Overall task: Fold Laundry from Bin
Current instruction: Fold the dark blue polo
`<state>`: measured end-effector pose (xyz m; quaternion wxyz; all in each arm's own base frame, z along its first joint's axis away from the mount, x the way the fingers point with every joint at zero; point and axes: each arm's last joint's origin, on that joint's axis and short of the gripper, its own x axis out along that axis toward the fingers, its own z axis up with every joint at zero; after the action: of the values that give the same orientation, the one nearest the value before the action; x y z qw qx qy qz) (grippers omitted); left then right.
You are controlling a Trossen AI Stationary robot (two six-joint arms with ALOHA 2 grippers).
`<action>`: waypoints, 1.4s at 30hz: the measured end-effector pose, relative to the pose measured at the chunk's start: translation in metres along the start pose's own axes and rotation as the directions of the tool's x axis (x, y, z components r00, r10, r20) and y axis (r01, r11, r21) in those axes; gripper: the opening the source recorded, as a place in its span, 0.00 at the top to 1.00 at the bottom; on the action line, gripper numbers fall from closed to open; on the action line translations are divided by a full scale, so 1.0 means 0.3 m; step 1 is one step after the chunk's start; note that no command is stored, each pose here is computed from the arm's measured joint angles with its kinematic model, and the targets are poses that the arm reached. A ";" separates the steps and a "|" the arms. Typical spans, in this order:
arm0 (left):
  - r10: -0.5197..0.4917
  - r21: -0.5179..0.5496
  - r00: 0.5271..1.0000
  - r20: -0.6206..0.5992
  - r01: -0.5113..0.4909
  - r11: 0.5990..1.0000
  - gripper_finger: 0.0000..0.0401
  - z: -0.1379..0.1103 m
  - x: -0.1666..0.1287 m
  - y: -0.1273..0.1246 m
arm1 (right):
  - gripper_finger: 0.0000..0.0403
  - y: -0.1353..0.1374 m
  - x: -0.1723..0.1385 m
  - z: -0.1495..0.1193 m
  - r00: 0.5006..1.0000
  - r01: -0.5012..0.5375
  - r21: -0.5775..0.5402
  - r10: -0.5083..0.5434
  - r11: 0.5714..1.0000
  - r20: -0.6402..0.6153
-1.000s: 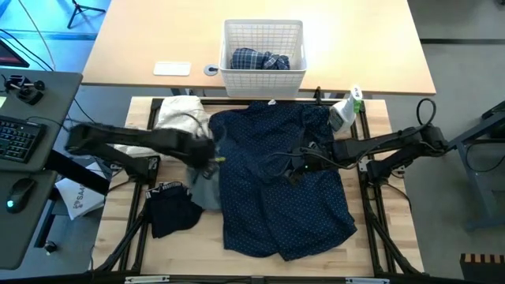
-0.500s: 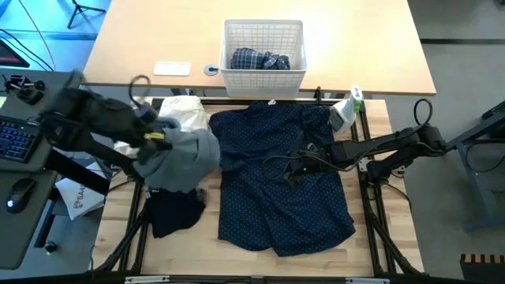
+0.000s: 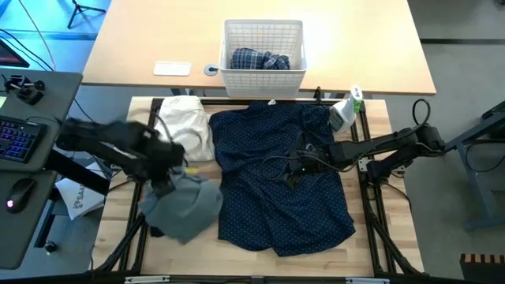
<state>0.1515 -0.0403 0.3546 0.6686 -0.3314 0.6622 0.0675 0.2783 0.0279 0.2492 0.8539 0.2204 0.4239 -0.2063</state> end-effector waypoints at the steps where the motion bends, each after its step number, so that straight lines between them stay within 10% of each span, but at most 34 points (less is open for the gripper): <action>1: 0.024 -0.002 0.997 -0.073 -0.025 1.000 0.97 0.001 0.054 0.014 | 0.55 0.000 0.000 0.000 1.000 0.000 0.000 0.000 1.000 0.000; 7: 0.098 -0.021 0.920 -0.380 -0.115 0.993 0.80 -0.030 0.274 0.108 | 0.55 0.001 0.000 -0.001 1.000 -0.008 0.000 0.008 1.000 -0.007; 12: 0.035 -0.063 0.912 -0.408 -0.066 0.996 0.62 -0.054 0.269 0.129 | 0.55 0.011 0.007 -0.008 0.995 -0.079 -0.008 0.078 0.997 -0.067; 18: -0.106 -0.117 0.970 -0.220 0.081 0.990 0.56 -0.067 0.080 0.067 | 0.56 0.018 0.120 -0.111 0.976 -0.183 -0.042 0.176 0.982 -0.128; 22: -0.084 -0.101 0.988 0.129 0.097 0.990 0.58 -0.060 -0.061 0.029 | 0.61 -0.044 0.224 -0.225 0.974 -0.156 0.114 0.172 0.981 -0.146; 27: -0.047 -0.047 0.745 0.665 0.104 0.993 0.59 0.002 -0.173 -0.022 | 0.69 -0.123 0.266 -0.331 0.968 -0.004 0.254 0.068 0.967 -0.242; 32: 0.061 -0.101 0.578 0.814 0.038 0.994 0.59 0.073 -0.192 -0.035 | 0.77 -0.157 0.197 -0.403 0.876 0.315 0.324 -0.142 0.892 -0.461; 37: 0.228 -0.195 0.617 0.753 -0.122 0.973 0.59 0.188 -0.144 -0.013 | 0.84 -0.171 0.070 -0.427 0.770 0.539 0.277 -0.333 0.795 -0.544; 42: 0.309 -0.180 0.746 0.590 -0.252 0.951 0.59 0.363 -0.063 0.039 | 0.87 -0.133 -0.035 -0.368 0.835 0.468 0.316 -0.295 0.825 -0.465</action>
<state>0.2345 0.0334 0.3575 0.8133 -0.2177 0.4486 0.2999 0.1812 0.0580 0.1896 0.6222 0.3433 0.5695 -0.4131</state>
